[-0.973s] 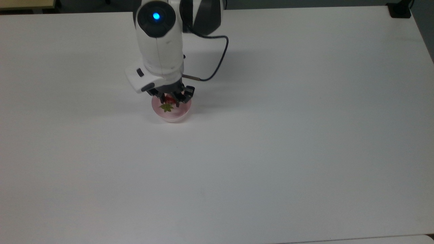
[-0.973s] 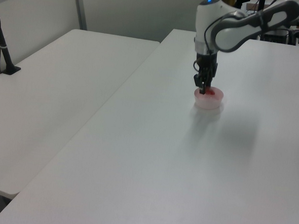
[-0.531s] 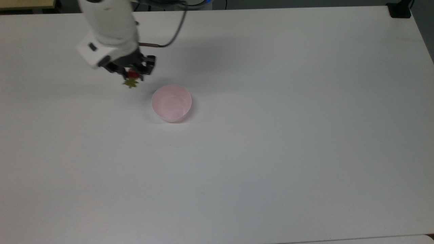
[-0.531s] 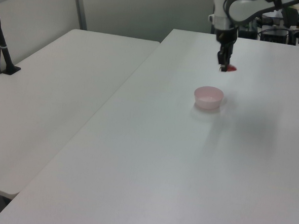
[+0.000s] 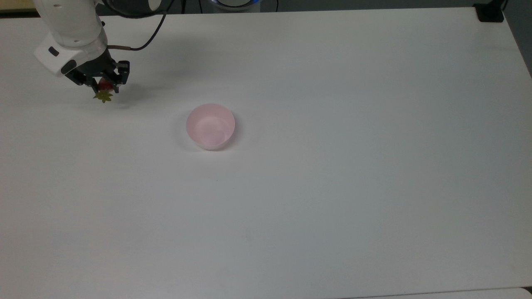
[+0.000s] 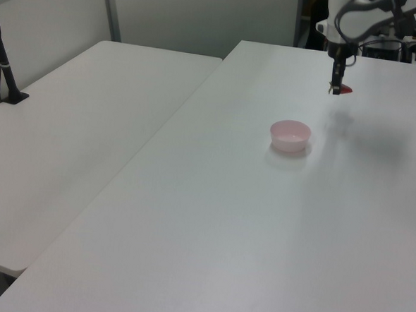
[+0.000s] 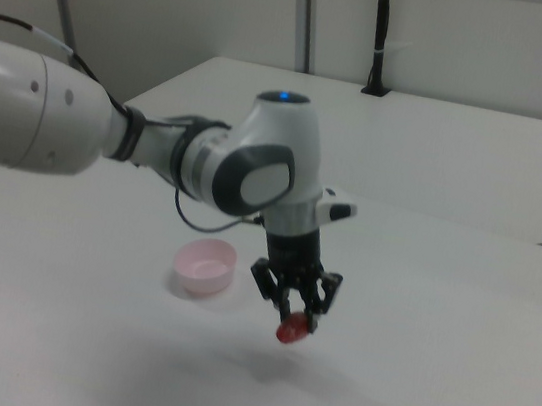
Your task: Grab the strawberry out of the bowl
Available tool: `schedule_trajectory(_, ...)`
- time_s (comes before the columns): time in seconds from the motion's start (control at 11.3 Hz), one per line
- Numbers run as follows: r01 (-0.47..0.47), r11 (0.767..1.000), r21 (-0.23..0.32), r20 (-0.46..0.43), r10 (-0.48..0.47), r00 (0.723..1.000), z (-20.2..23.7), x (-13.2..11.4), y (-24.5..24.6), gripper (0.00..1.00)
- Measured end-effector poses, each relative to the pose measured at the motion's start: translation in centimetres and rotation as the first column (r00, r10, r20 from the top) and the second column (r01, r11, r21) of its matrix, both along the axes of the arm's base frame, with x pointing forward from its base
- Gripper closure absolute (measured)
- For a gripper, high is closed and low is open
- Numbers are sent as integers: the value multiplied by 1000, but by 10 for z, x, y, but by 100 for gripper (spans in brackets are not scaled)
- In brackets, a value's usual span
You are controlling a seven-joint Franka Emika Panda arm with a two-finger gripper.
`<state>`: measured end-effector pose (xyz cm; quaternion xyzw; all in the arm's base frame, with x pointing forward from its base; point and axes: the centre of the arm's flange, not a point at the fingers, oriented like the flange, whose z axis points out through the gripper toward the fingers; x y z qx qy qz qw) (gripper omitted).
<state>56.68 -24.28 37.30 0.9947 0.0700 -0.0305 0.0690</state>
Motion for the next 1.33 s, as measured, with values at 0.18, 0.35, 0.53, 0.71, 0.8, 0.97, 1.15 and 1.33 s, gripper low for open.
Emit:
schedule_trajectory(0.18, -17, 1000, -14, 5, 17, 1000, -25, -8, -6, 56)
schedule_trajectory(0.35, -22, 1000, -12, 7, 22, 1000, -36, -8, -6, 56)
schedule_trajectory(0.53, -24, 1000, -6, 0, 24, 1000, -44, -8, -5, 53)
schedule_trajectory(0.71, -23, 1000, -5, -2, 23, 1000, -47, -7, -5, 24)
schedule_trajectory(0.8, -20, 1000, -6, 2, 20, 1000, -45, -7, -6, 8)
schedule_trajectory(0.97, 28, 999, -19, 28, -28, 999, -27, -5, -6, 0)
schedule_trajectory(1.15, 93, 995, -34, 12, -92, 996, 29, 1, 12, 0)
schedule_trajectory(1.33, 146, 989, -4, 33, -146, 989, 108, 6, 60, 0)
